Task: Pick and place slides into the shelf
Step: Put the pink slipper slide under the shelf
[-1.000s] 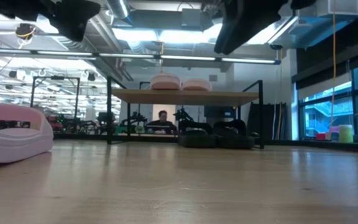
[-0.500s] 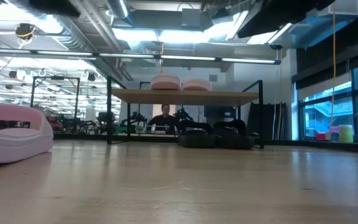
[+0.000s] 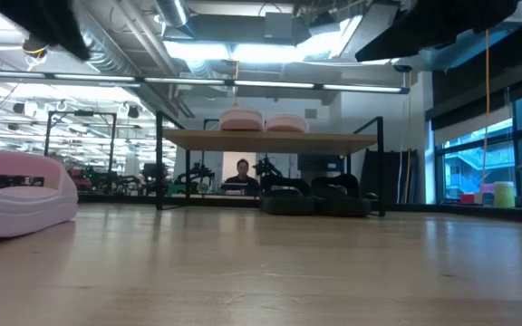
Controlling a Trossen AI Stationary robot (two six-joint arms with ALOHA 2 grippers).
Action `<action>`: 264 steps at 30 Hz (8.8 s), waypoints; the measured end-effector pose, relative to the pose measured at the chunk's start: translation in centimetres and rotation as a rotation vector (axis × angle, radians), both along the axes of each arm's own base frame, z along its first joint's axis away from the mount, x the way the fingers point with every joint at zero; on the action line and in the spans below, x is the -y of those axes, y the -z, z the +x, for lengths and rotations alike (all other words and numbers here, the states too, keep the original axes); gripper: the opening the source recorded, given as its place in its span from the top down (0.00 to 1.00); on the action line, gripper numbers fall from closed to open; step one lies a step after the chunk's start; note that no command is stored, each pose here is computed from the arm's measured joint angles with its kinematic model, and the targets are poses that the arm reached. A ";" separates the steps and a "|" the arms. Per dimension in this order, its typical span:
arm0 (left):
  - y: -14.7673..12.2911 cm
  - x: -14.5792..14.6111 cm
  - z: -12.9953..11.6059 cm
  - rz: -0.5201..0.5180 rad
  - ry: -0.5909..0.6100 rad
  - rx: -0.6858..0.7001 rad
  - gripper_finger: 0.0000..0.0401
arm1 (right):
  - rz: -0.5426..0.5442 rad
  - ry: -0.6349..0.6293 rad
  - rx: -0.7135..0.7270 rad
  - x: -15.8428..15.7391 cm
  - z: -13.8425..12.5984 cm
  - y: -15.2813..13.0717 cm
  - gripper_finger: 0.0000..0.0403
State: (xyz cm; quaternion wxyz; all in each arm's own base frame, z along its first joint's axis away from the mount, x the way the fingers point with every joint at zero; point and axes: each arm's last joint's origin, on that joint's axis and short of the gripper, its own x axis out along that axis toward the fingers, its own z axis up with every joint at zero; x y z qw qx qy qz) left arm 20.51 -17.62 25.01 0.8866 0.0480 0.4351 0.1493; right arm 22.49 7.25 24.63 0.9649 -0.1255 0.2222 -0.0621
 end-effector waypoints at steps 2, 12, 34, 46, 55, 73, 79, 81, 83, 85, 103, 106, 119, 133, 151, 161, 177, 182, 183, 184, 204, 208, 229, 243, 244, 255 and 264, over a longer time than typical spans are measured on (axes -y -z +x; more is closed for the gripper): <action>0.5 0.4 0.3 -0.015 -0.032 -0.053 0.35 | 0.011 0.006 0.001 0.0 0.0 0.0 0.55; 4.1 1.3 1.0 0.068 -0.191 -0.253 0.35 | 0.013 0.003 0.015 0.0 0.1 -0.1 0.55; 7.5 -1.1 2.6 0.180 -0.445 -0.538 0.35 | 0.012 0.000 0.016 0.0 0.1 -0.1 0.55; 7.6 -2.1 3.3 0.133 -0.503 -0.578 0.37 | 0.011 -0.001 0.014 0.0 0.1 -0.1 0.55; 7.6 -2.4 3.5 0.115 -0.516 -0.595 0.61 | 0.011 -0.001 0.013 0.0 0.1 -0.1 0.55; 7.6 -2.4 3.4 0.145 -0.429 -0.644 0.99 | 0.011 -0.001 0.013 0.0 0.1 -0.1 0.55; 6.3 -2.5 4.1 0.174 -0.389 -0.638 0.99 | -0.004 -0.008 0.009 0.0 0.1 -0.1 0.55; 5.6 -2.4 4.7 0.183 -0.356 -0.616 0.99 | -0.006 -0.009 0.009 0.0 0.1 -0.1 0.55; 4.8 -2.4 5.4 0.201 -0.312 -0.586 0.99 | -0.009 -0.010 0.008 0.0 0.1 -0.1 0.55; 4.0 -2.6 6.2 0.223 -0.273 -0.559 0.99 | -0.011 -0.011 0.008 0.0 0.1 -0.1 0.55; 2.1 -9.1 13.0 0.293 -0.033 -0.450 1.00 | -0.023 -0.005 -0.058 0.1 -0.2 0.5 0.55; 2.1 -10.6 13.7 0.295 -0.031 -0.446 1.00 | -0.016 0.004 -0.081 0.1 -0.4 0.7 0.55; 5.0 -16.2 15.1 0.327 -0.034 -0.414 1.00 | -0.030 0.003 -0.109 0.2 -0.5 1.0 0.55; 7.7 -20.8 15.1 0.368 -0.050 -0.384 1.00 | -0.029 0.004 -0.108 0.2 -0.5 1.0 0.55; 7.4 -24.2 15.5 0.345 -0.129 -0.308 1.00 | -0.027 0.004 -0.107 0.2 -0.5 1.0 0.55; 7.5 -24.2 15.5 0.312 -0.118 -0.296 0.90 | -0.027 0.005 -0.107 0.2 -0.5 1.0 0.55; 7.5 -24.2 15.5 0.328 -0.147 -0.294 0.88 | -0.026 0.005 -0.107 0.2 -0.5 1.0 0.55; 7.5 -24.2 15.5 0.325 -0.147 -0.293 0.88 | -0.026 0.005 -0.107 0.2 -0.5 1.0 0.55; 7.5 -24.2 15.5 0.325 -0.147 -0.293 0.88 | -0.025 0.005 -0.107 0.2 -0.5 1.0 0.55; 7.5 -24.2 15.5 0.325 -0.147 -0.293 0.88 | -0.022 0.007 -0.106 0.2 -0.5 1.0 0.55; 7.6 -21.4 15.8 0.257 -0.085 -0.267 0.56 | -0.007 0.015 -0.103 0.2 -0.5 1.0 0.55; 7.6 -19.7 15.9 0.253 -0.057 -0.253 0.54 | -0.007 0.015 -0.103 0.2 -0.5 1.0 0.55; 1.2 -12.4 5.9 0.049 0.136 0.343 0.54 | 0.055 -0.063 -0.020 -0.3 0.7 0.7 0.55; 4.3 -12.5 -1.8 -0.091 0.202 0.748 0.54 | 0.206 -0.236 0.034 2.0 8.8 3.7 0.55; 4.3 -12.5 -2.0 -0.095 0.205 0.761 0.54 | 0.213 -0.241 0.024 2.2 9.6 3.9 0.55; 4.4 -12.2 -2.4 -0.096 0.227 0.759 0.54 | 0.494 -0.288 -0.261 4.8 15.3 7.6 0.55; 4.6 -12.3 -2.4 -0.088 0.229 0.737 0.54 | 0.538 -0.239 -0.348 6.9 17.6 10.5 0.55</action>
